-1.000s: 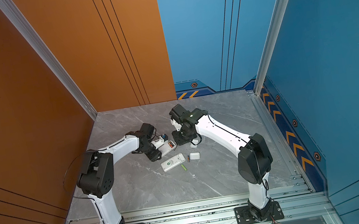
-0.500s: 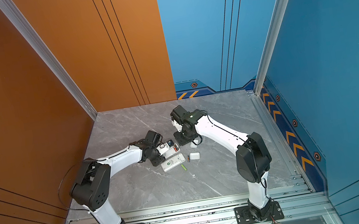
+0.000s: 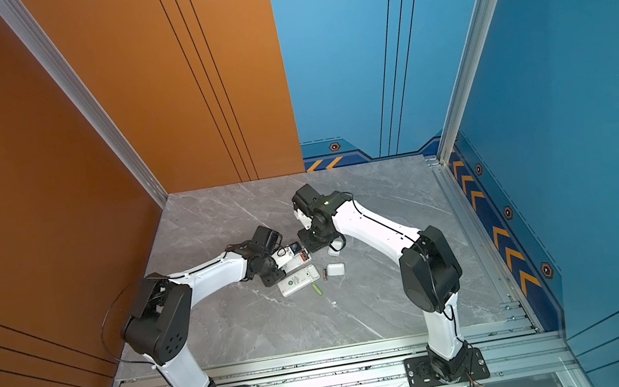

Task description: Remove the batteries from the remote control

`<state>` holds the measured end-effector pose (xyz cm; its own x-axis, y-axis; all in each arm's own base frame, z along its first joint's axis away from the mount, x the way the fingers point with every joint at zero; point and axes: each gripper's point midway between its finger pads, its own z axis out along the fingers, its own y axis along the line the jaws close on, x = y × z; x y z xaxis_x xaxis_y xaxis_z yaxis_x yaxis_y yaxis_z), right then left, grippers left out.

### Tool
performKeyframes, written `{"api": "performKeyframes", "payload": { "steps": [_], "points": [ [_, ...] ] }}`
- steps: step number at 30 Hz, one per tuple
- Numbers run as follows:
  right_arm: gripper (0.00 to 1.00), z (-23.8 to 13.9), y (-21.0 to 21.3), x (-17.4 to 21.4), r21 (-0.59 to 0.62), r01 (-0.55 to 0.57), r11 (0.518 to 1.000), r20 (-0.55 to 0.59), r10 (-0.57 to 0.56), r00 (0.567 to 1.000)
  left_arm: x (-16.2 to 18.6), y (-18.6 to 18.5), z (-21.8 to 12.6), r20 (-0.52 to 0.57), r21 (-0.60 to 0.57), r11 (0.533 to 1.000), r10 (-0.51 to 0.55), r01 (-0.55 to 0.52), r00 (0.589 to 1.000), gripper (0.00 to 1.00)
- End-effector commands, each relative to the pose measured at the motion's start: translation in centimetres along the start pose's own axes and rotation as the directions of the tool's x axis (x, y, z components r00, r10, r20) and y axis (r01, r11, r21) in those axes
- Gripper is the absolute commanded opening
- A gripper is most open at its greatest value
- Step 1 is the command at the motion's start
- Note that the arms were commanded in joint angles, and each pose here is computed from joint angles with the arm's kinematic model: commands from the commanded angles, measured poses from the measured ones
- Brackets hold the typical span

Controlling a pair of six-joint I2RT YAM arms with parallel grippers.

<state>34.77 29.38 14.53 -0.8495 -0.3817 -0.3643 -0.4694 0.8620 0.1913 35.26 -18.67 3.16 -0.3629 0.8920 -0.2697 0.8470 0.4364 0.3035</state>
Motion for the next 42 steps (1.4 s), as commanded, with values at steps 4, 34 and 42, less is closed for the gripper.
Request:
{"api": "performKeyframes", "payload": {
  "steps": [4,34,42],
  "points": [
    [0.0,0.3,0.2,0.0,-0.018,0.02,1.0,0.001,-0.02,1.0,0.3,-0.5,-0.2,-0.012,-0.003,1.0,0.016,-0.016,1.0,0.25],
    [0.0,1.7,-2.1,1.8,0.135,0.054,0.989,-0.083,-0.043,0.996,-0.2,-0.3,-0.4,-0.01,-0.011,1.0,0.029,-0.029,1.0,0.22],
    [0.0,2.3,-1.3,2.0,0.24,0.06,0.969,-0.036,-0.052,0.998,-0.3,-0.8,-0.4,0.001,0.016,0.999,0.028,-0.028,1.0,0.19]
  ]
}}
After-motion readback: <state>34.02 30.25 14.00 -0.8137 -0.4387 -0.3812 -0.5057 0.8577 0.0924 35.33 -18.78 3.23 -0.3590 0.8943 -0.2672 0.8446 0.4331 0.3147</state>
